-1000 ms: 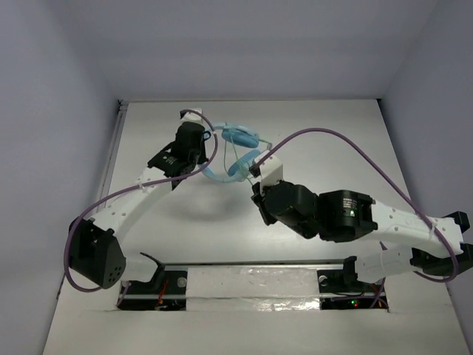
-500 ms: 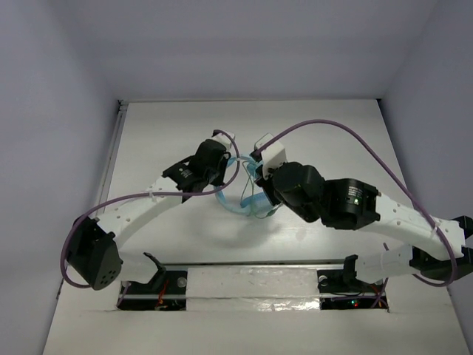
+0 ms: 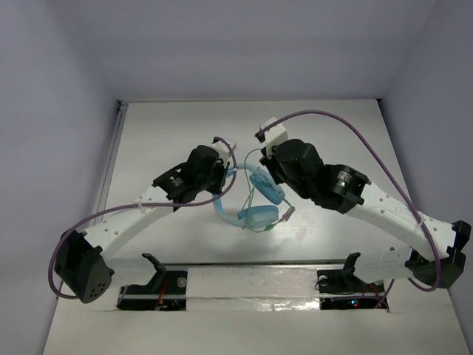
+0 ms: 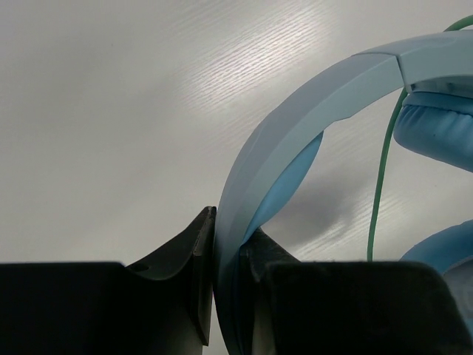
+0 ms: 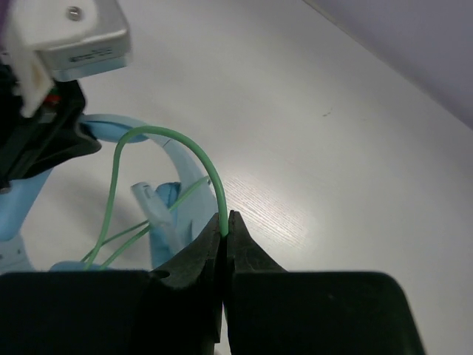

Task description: Wrap the headphones

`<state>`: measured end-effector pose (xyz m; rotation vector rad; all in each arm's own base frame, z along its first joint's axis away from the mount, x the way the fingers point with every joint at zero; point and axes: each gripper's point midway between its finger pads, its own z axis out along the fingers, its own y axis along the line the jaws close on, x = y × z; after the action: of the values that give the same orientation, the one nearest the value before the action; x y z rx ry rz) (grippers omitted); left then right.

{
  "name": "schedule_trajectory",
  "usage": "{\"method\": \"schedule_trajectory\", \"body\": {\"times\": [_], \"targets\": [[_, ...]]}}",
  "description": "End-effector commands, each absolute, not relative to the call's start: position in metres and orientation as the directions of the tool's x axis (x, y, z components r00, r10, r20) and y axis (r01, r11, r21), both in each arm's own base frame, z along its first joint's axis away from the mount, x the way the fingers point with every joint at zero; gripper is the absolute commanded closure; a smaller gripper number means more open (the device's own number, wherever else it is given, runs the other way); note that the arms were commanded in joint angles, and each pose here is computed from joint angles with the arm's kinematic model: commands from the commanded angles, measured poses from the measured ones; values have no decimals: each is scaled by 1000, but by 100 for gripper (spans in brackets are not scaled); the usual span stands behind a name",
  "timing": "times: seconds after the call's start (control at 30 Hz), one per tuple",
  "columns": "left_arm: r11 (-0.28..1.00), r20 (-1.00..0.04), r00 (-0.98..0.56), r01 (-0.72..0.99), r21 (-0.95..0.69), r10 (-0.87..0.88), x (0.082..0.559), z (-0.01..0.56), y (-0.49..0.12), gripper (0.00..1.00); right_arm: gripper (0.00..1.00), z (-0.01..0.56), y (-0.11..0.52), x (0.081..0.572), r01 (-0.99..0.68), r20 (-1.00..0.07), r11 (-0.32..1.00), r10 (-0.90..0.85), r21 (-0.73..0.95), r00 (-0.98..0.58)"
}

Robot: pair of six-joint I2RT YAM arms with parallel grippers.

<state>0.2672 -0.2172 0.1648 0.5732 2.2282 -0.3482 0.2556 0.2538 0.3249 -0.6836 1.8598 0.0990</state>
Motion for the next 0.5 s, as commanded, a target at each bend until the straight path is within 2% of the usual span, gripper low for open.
{"method": "schedule_trajectory", "body": {"times": [0.0, 0.23, 0.47], "targets": [[791, -844, -499, 590, -163, 199, 262, 213, -243, 100, 100, 330, 261, 272, -517, -913, 830, -357, -211, -199], [745, -861, -472, 640, -188, 189, 254, 230, -250, 100, 100, 313, 260, 299, -512, -917, 843, -323, -166, -233], [743, -894, -431, 637, -206, 122, 260, 265, -240, 100, 100, 303, 244, 298, -471, -938, 876, -243, -103, -247]]}}
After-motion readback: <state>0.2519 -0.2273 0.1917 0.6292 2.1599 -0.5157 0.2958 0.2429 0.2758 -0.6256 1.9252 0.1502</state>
